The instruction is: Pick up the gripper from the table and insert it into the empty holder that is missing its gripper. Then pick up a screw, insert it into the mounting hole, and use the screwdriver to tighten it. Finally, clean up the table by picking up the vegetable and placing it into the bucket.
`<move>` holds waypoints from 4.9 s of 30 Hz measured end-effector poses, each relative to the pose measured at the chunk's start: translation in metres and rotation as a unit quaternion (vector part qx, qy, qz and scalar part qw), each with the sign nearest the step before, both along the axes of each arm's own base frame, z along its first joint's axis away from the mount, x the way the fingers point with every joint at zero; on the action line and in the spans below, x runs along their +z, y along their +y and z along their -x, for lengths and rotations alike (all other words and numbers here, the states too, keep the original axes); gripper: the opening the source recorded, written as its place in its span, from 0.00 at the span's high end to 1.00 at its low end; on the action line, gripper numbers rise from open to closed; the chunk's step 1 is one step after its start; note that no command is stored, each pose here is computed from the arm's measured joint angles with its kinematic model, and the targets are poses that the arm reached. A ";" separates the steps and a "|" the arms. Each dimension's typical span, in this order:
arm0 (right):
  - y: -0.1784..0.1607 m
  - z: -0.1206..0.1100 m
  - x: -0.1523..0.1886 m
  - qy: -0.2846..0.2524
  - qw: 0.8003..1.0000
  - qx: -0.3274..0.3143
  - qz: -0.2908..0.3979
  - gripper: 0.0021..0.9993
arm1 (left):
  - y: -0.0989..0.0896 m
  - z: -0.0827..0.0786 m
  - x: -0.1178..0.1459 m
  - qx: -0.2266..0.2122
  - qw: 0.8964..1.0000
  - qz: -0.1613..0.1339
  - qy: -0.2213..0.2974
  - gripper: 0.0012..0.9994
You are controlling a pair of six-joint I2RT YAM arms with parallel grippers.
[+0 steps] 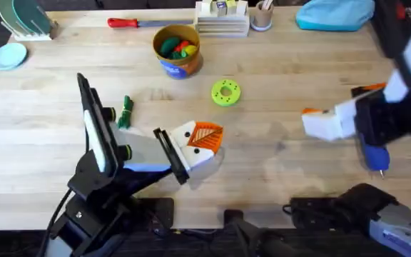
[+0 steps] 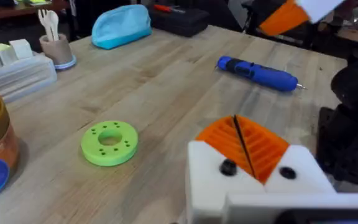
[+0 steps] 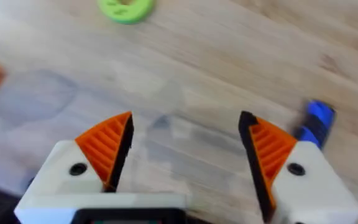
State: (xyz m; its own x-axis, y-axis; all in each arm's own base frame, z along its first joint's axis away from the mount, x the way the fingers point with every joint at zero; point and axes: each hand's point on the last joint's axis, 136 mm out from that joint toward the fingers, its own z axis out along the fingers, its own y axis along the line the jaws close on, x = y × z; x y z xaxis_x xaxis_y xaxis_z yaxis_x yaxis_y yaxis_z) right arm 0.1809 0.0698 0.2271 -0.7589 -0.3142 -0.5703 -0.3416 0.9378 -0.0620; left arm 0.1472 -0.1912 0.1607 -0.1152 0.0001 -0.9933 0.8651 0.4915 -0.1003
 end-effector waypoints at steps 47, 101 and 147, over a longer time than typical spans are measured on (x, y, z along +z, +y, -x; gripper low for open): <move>-0.228 -0.053 -0.193 0.316 0.939 -0.129 0.040 0.22 | 0.000 0.000 0.000 0.000 1.000 0.000 0.000 1.00; -0.042 -0.122 0.130 -0.334 0.933 -0.012 -0.137 0.98 | 0.000 0.000 0.000 0.000 1.000 0.000 0.000 1.00; 0.223 0.004 0.133 -0.423 0.717 0.406 -0.378 0.98 | 0.000 0.000 0.000 0.000 1.000 0.000 0.000 1.00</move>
